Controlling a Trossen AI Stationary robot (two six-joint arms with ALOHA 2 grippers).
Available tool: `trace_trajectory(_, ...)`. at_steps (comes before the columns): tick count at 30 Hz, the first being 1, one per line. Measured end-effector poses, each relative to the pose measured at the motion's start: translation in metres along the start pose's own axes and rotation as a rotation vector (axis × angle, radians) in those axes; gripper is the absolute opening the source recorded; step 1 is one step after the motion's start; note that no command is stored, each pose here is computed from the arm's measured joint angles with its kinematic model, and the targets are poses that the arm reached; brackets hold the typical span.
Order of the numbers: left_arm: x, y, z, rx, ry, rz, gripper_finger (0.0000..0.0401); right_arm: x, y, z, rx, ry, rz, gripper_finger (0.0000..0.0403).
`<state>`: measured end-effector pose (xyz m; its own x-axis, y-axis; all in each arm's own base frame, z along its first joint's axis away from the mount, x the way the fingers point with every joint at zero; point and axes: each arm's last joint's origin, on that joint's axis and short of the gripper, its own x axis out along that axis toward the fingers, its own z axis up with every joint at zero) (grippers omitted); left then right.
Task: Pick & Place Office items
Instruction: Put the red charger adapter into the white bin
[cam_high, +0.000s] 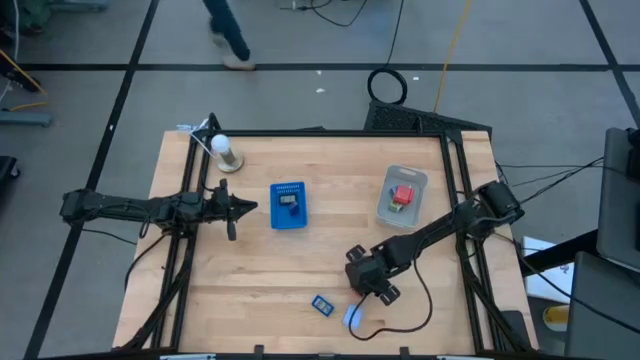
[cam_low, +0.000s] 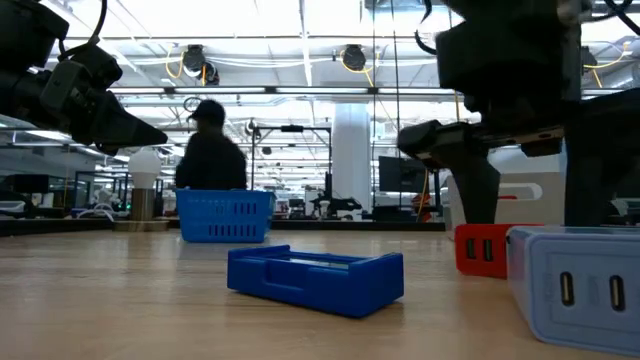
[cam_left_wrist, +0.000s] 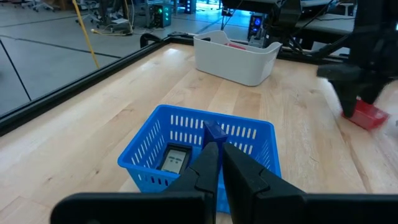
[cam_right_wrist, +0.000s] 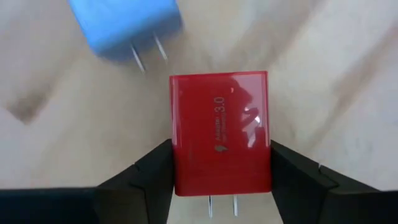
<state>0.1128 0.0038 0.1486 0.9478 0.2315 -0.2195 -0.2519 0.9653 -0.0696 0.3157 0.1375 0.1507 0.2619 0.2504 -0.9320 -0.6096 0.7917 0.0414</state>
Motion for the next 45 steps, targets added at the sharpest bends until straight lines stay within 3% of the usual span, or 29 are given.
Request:
trace_trajectory(7,0.0,0.0,0.0,0.0,0.001,0.001,0.0021,-0.053,0.001,0.007,-0.014,-0.139,-0.143,0.0204)
trace_trajectory(13,0.0,0.0,0.0,0.001,0.003,0.001,0.0021,-0.12,0.006,0.008,-0.05,-0.486,-0.252,0.0204)
trace_trajectory(17,0.0,0.0,-0.001,0.002,0.006,0.002,0.0021,-0.154,0.006,-0.015,0.027,-0.728,-0.328,0.0204)
trace_trajectory(22,0.0,0.0,0.0,0.003,0.005,0.002,0.0021,-0.185,0.004,-0.062,0.22,-0.946,-0.525,0.0204)
trace_trajectory(32,0.0,0.0,0.0,0.008,0.002,0.005,0.0021,-0.183,0.012,-0.147,0.317,-1.084,-0.648,0.0204)
trace_trajectory(39,0.0,0.0,0.0,0.015,0.001,0.005,0.0021,-0.166,0.019,-0.179,0.389,-1.133,-0.747,0.0204)
trace_trajectory(45,0.0,0.0,0.0,0.015,0.002,0.005,0.0021,-0.151,0.024,-0.196,0.396,-1.156,-0.754,0.0204)
